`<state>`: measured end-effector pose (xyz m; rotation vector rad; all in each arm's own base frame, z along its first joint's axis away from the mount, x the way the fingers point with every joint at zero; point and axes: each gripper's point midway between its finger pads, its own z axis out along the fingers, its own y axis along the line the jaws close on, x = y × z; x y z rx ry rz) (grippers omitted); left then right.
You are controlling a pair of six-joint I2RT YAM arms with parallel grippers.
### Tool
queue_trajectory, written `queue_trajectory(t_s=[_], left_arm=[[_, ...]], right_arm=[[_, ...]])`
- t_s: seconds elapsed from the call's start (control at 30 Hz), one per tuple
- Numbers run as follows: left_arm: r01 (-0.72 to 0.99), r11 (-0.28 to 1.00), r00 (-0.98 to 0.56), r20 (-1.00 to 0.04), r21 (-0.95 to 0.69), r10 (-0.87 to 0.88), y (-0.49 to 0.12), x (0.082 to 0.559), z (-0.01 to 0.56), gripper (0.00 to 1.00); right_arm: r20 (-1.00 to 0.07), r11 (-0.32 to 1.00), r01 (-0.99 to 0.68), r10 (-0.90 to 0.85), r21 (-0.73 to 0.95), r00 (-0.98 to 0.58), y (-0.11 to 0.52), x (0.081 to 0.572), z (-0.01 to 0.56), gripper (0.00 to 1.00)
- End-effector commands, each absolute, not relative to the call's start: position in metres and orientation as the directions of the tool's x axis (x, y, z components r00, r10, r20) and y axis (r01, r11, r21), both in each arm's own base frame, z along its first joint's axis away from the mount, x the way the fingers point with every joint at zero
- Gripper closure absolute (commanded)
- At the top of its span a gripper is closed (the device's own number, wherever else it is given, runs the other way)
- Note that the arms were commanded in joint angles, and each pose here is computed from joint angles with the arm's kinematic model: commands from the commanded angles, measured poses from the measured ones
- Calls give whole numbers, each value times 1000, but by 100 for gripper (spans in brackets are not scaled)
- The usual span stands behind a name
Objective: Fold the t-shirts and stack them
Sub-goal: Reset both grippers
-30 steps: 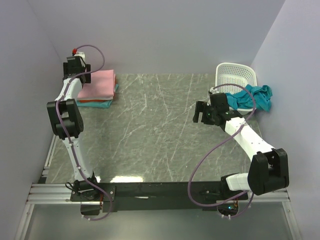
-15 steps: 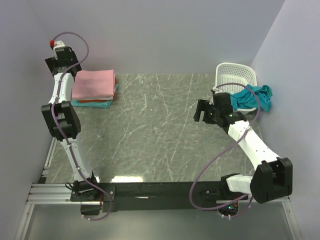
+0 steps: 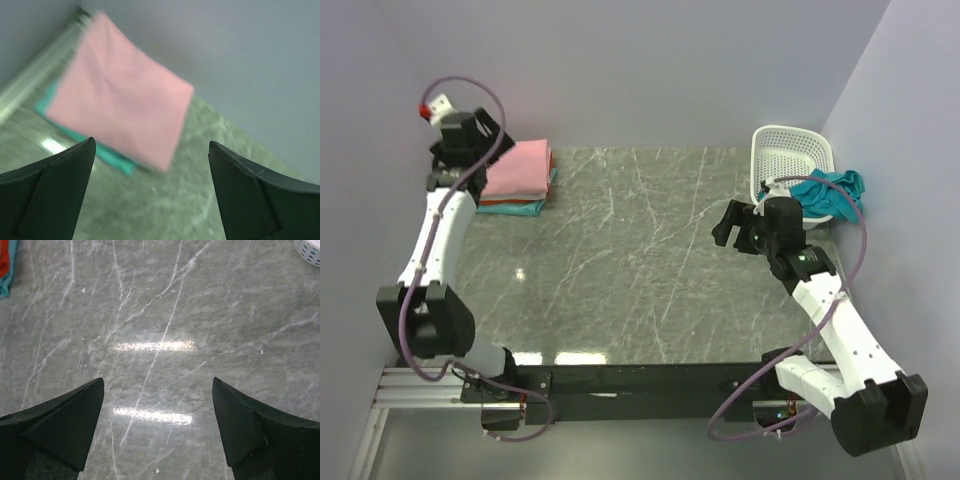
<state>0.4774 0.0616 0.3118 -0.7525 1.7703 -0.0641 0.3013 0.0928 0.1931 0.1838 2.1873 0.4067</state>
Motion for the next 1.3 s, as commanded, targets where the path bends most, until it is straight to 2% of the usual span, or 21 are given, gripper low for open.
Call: queue_trajectory(t_s=[0.0, 0.23, 0.4, 0.5, 0.7, 0.87, 1.27], left_arm=[[-420, 764, -199, -771, -490, -605, 16, 450, 279, 1], [-299, 798, -273, -754, -523, -597, -70, 373, 251, 0], [-292, 782, -316, -717, -550, -622, -84, 321, 212, 0], [-269, 800, -340, -724, -537, -600, -84, 306, 199, 1], [-308, 812, -369, -724, -496, -583, -77, 299, 190, 1], [-348, 808, -352, -733, -475, -582, -68, 294, 194, 1], [-289, 808, -343, -733, -512, -587, -73, 288, 190, 0]], right_arm=[[-763, 922, -20, 307, 386, -569, 93, 293, 205, 5], [-773, 902, -36, 348, 430, -530, 94, 279, 201, 5], [-783, 906, 2, 367, 423, -502, 85, 272, 188, 5], [-782, 904, 35, 388, 426, -487, 79, 270, 180, 5], [-795, 916, 111, 391, 386, -464, 62, 268, 167, 4], [-800, 916, 109, 391, 386, -455, 62, 270, 164, 4], [-813, 914, 93, 395, 395, -428, 62, 267, 165, 4]])
